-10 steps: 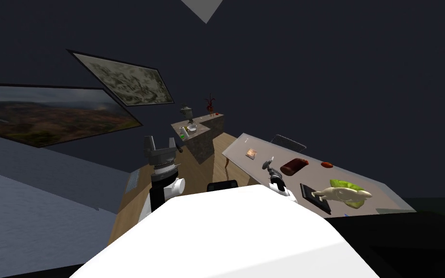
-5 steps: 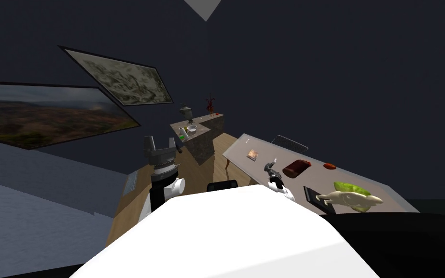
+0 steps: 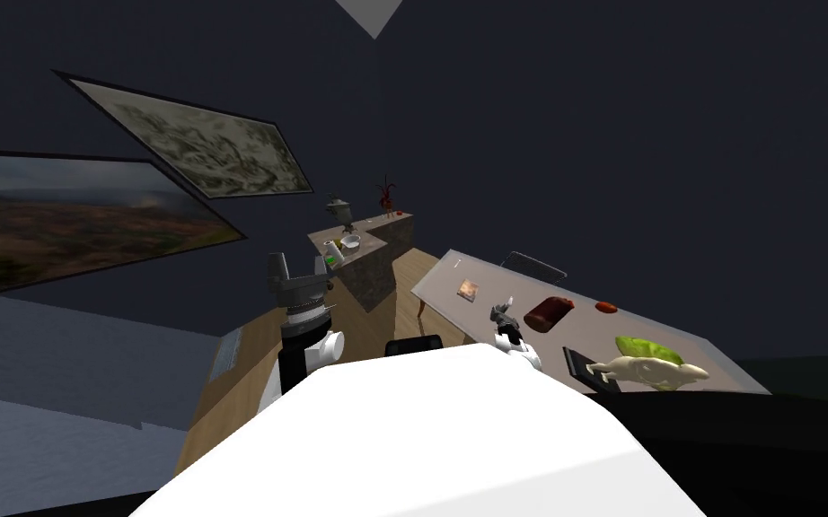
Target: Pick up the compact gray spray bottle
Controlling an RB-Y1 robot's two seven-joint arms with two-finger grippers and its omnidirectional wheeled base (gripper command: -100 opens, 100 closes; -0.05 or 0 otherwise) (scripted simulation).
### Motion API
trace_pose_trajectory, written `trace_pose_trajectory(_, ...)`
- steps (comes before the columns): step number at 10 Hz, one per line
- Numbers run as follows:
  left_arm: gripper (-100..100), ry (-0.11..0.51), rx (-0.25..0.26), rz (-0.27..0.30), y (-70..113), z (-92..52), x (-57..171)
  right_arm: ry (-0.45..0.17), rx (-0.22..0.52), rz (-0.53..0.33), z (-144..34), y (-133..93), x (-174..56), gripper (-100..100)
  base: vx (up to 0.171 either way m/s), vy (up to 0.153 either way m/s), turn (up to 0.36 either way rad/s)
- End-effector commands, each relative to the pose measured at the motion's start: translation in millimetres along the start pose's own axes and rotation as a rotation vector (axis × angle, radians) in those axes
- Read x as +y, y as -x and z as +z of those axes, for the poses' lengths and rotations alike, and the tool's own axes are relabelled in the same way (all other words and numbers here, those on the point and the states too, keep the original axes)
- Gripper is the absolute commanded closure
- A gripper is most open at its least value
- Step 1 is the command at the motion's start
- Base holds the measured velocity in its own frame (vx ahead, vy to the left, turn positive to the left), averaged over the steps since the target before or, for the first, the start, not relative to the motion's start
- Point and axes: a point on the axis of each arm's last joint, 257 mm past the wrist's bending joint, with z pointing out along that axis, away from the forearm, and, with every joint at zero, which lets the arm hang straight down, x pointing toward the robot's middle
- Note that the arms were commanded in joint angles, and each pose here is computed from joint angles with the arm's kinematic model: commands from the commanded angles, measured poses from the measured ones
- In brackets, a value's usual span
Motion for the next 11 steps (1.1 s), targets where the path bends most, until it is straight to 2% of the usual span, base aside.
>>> trace_pose_trajectory(1,0,0.000,0.000,0.000,0.0,0.0,0.0,0.000,0.000,0.000,0.0,0.0,0.0,-100,0.042,-0.013,0.001)
trace_pose_trajectory(2,0,0.000,0.000,0.000,0.0,0.0,0.0,0.000,0.001,-0.001,0.3,-0.1,0.3,0,0.008,-0.003,0.002)
trace_pose_trajectory(3,0,0.000,0.000,0.000,0.0,0.0,0.0,0.038,0.000,-0.021,0.7,-0.5,16.5,-100,0.071,-0.026,-0.275)
trace_pose_trajectory(9,0,0.000,0.000,0.000,0.1,-0.1,0.0,0.265,0.002,-0.134,-8.8,-12.0,112.4,-100,0.167,-0.011,-0.429)
trace_pose_trajectory(10,0,0.000,0.000,0.000,0.1,-0.1,0.0,0.271,0.003,-0.137,-9.3,-12.7,114.7,-100,0.089,0.004,-0.230)
trace_pose_trajectory(11,0,0.000,0.000,0.000,0.0,0.0,0.0,0.305,0.004,-0.153,-12.5,-15.4,128.7,-100,0.082,-0.011,-0.295)
